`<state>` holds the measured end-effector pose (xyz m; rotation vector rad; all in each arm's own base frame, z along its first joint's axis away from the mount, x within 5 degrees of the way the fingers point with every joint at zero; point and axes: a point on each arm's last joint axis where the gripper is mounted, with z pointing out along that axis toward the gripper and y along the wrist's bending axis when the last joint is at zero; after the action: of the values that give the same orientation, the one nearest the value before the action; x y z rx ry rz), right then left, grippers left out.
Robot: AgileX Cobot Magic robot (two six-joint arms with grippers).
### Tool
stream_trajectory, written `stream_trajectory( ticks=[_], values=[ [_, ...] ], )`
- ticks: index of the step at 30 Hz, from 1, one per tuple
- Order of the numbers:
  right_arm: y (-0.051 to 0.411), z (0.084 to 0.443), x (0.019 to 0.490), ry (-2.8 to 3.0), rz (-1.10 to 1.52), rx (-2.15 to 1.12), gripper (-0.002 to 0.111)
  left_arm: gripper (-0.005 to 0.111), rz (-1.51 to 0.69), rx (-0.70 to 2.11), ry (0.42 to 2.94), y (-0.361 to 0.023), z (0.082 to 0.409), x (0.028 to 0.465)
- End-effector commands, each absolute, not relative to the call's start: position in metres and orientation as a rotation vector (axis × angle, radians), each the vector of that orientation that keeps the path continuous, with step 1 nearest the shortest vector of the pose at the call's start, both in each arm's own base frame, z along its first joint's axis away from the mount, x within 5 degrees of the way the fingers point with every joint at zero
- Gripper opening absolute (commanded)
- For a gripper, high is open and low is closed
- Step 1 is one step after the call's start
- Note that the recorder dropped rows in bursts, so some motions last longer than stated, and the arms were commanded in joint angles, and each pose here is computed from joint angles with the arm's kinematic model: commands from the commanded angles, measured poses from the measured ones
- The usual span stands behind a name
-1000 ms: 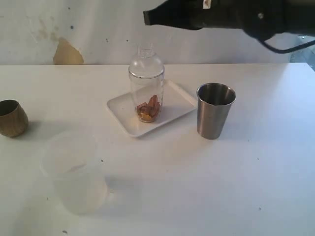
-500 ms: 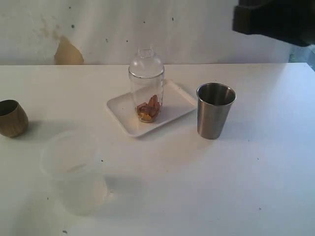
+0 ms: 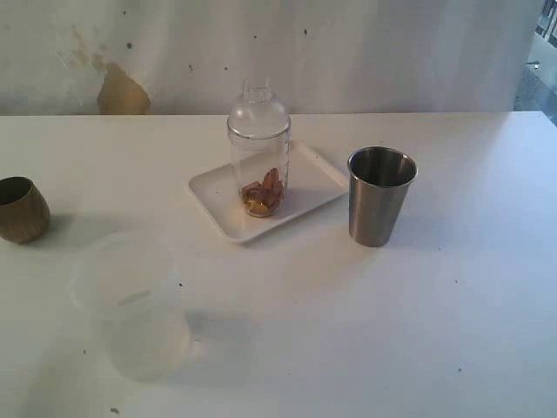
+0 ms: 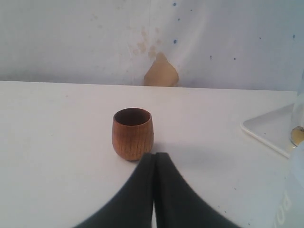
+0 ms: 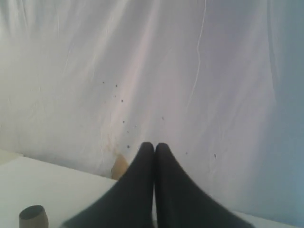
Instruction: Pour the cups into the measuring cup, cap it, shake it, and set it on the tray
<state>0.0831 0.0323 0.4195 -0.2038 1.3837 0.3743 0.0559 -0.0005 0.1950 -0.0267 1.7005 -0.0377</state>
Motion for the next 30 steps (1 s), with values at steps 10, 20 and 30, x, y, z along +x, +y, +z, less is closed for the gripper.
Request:
stream_trajectory(
  ticks=[10, 20, 30],
  values=[
    [0.019, 0.423, 0.052, 1.262, 0.355, -0.203, 0.000, 0.000, -0.035, -0.024, 1.694, 0.000, 0.194, 0.056],
    [0.004, 0.377, 0.026, 1.068, 0.282, -0.016, 0.000, 0.000, -0.035, -0.024, 1.694, 0.000, 0.194, 0.056],
    [-0.001, 0.262, 0.045, 1.291, 0.071, 0.073, 0.000, 0.000, -0.035, -0.024, 1.694, 0.000, 0.194, 0.056]
  ],
)
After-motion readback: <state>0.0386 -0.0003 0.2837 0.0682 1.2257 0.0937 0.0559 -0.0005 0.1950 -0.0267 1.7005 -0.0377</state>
